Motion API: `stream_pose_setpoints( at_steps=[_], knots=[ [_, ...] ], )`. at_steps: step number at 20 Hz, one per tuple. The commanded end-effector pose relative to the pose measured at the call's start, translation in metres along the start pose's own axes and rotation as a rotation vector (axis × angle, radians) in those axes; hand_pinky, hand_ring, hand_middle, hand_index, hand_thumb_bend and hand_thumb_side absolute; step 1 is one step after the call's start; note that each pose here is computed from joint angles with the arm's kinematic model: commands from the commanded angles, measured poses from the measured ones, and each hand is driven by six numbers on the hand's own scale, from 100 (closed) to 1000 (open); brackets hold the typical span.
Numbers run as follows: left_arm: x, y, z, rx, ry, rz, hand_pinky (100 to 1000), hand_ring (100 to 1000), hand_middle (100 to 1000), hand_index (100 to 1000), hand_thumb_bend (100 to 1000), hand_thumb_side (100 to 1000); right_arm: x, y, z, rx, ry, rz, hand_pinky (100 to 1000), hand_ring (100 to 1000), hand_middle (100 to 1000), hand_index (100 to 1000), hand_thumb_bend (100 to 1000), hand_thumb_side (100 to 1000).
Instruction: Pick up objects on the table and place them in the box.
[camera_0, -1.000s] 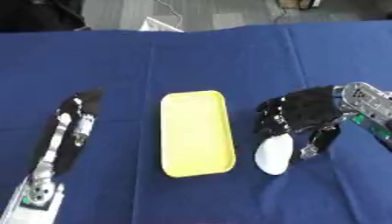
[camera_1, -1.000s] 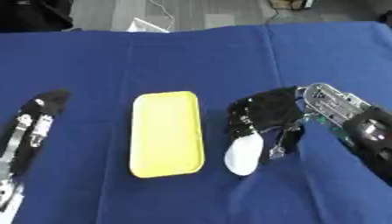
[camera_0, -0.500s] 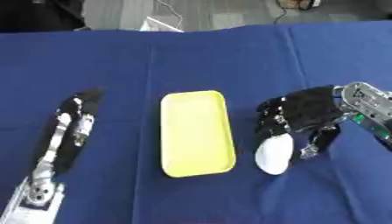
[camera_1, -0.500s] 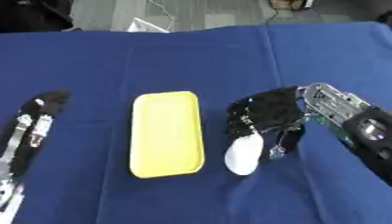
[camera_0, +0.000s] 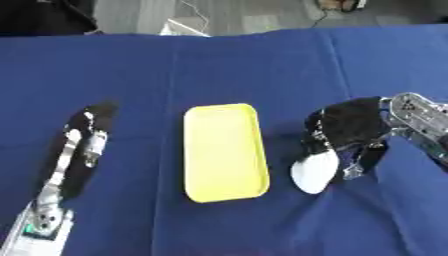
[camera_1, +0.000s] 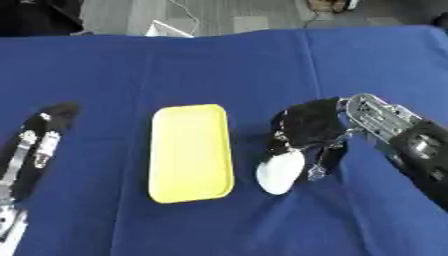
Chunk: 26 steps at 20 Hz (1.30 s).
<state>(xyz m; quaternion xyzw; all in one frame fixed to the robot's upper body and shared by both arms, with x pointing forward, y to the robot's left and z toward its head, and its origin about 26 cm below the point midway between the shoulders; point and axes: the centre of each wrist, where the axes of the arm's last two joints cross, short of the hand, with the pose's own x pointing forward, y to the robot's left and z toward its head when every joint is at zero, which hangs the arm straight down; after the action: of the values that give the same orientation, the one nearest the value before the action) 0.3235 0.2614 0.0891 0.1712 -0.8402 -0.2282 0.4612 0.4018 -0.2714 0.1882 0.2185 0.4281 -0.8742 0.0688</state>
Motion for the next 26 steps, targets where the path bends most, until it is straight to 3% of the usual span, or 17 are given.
stream_pose_setpoints(
  at_steps=[1,16,20,23,24,26],
  knots=[
    [0.007,0.004,-0.005,0.007,-0.036,-0.005,799,811,818,896,100,1000,-0.001,0.005,0.004,0.069,-0.003,0.005,672,593,547,624,577,271],
    [0.007,0.004,-0.005,0.007,-0.035,-0.004,799,812,818,896,100,1000,0.0,0.004,0.005,0.064,-0.003,0.0,680,605,544,619,576,275],
    [0.007,0.004,-0.005,0.007,-0.034,-0.005,799,812,818,896,100,1000,-0.001,0.004,0.007,0.057,0.0,-0.002,678,602,533,608,537,262],
    [0.007,0.004,-0.004,0.007,-0.032,-0.005,799,812,818,896,100,1000,-0.005,-0.003,0.015,0.02,0.017,0.004,677,601,525,594,513,247],
    [0.006,0.005,-0.004,0.008,-0.03,-0.006,799,812,818,896,100,1000,-0.007,-0.009,0.022,-0.004,0.036,0.013,679,602,524,588,455,245],
    [0.006,0.005,-0.003,0.007,-0.028,-0.009,799,812,819,896,100,1000,-0.009,-0.021,0.035,-0.045,0.068,0.033,682,604,523,585,491,233]
  ],
)
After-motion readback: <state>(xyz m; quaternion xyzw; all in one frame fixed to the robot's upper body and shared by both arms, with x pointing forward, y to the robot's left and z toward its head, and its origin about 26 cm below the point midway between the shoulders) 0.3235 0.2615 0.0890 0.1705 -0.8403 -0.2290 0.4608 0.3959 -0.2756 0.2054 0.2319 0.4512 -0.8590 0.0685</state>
